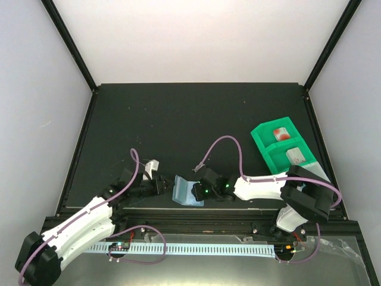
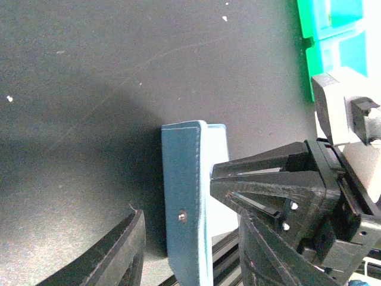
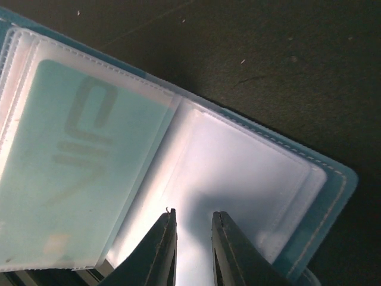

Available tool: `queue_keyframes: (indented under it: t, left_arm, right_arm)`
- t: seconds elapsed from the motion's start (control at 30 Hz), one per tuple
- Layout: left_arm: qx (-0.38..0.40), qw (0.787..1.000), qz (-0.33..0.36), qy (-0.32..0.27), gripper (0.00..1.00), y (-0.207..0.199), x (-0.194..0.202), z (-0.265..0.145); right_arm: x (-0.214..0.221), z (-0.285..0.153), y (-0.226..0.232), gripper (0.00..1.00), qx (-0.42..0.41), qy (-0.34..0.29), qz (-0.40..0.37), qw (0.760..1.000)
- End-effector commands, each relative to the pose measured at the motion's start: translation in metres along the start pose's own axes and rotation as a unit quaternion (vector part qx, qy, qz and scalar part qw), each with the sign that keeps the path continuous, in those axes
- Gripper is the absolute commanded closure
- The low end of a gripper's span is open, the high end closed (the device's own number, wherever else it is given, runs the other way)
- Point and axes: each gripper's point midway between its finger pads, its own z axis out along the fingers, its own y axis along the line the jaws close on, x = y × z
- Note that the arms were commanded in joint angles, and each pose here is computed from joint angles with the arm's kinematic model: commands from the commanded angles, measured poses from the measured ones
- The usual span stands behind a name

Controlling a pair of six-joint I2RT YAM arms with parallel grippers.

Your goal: Take the credit cards out of the card holder

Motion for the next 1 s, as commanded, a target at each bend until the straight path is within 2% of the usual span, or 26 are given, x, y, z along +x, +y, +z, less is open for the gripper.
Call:
queue_keyframes:
  t: [0.0,0.1,0.3,0.43,0.53,0.7,0.97]
  left_arm:
    - [0.011,1.0,0.023,0.003,0.55,-0.02,-0.01,-0.005]
    - [0.01,0.999,0.031,0.012,0.59,-0.021,-0.009,-0.003]
    - [-0.026,0.999,0.028,0.015,0.76,-0.006,-0.008,0.001]
    - [-0.019,0.999,0.031,0.016,0.79,-0.006,-0.007,0.003]
    - [0.001,0.999,0.036,0.025,0.82,-0.007,-0.002,0.008]
    - [-0.04,0.997,0.042,0.054,0.91,0.017,0.009,0.019]
    - [-0.058,0.995,0.028,0.081,0.95,0.037,0.021,0.033]
  right_arm:
    - [-0.006,-0.008,-0.016,0.81,0.041,-0.014,-0.013,0.999]
    - [-0.018,-0.017,0.004,0.81,-0.001,-0.033,-0.018,0.999]
    - [-0.031,-0.019,0.032,0.8,-0.061,-0.054,-0.016,0.997]
    - [-0.03,-0.006,0.039,0.8,-0.072,-0.037,-0.015,0.997]
    - [-0.025,0.003,0.035,0.79,-0.06,-0.019,-0.01,0.998]
    - [-0.021,0.005,0.021,0.77,-0.036,-0.019,-0.015,0.999]
    - [-0.024,0.004,-0.017,0.78,0.001,-0.034,0.002,0.999]
